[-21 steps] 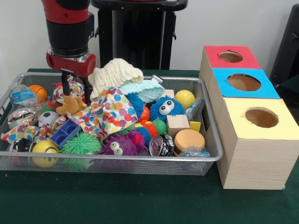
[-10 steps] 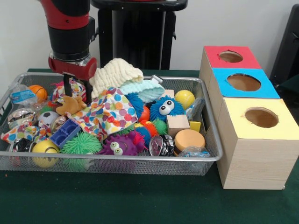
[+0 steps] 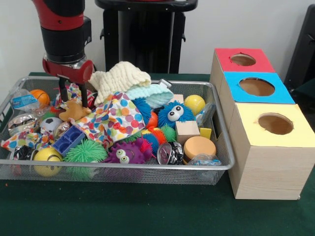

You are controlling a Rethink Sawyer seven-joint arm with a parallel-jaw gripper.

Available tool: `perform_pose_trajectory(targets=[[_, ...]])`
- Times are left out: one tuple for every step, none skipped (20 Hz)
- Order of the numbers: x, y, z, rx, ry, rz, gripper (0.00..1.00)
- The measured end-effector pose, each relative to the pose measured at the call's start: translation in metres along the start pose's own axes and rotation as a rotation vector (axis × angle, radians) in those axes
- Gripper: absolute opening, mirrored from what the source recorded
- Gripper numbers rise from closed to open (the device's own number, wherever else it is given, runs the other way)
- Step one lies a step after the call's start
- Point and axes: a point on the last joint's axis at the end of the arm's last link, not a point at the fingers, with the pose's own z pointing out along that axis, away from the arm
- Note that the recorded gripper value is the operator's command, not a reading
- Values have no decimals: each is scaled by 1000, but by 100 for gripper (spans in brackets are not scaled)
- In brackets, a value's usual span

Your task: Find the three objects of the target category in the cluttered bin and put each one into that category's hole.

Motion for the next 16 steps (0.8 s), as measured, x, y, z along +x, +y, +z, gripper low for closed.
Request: perform_pose_trajectory(targets=[[-1, -4, 0, 0, 0, 7, 100], [-1, -8, 0, 0, 0, 15, 100], [-1, -10, 1, 0, 1, 17, 100], [-1, -11, 1, 0, 1, 19, 100], [-1, -12, 1, -1, 2, 21, 100], [-1, -13, 2, -1, 3, 23, 100], [0, -14, 3, -1, 5, 24, 100], [0, -14, 4, -2, 8, 24, 100], [2, -13, 6, -3, 12, 24, 100], [3, -13, 8, -4, 16, 24, 100], [3, -13, 9, -4, 18, 24, 100], [4, -13, 10, -4, 19, 24, 100], [4, -12, 10, -5, 21, 24, 100], [5, -12, 11, -5, 22, 24, 100], [4, -12, 11, -5, 22, 24, 100], [5, -12, 11, -6, 22, 24, 100]])
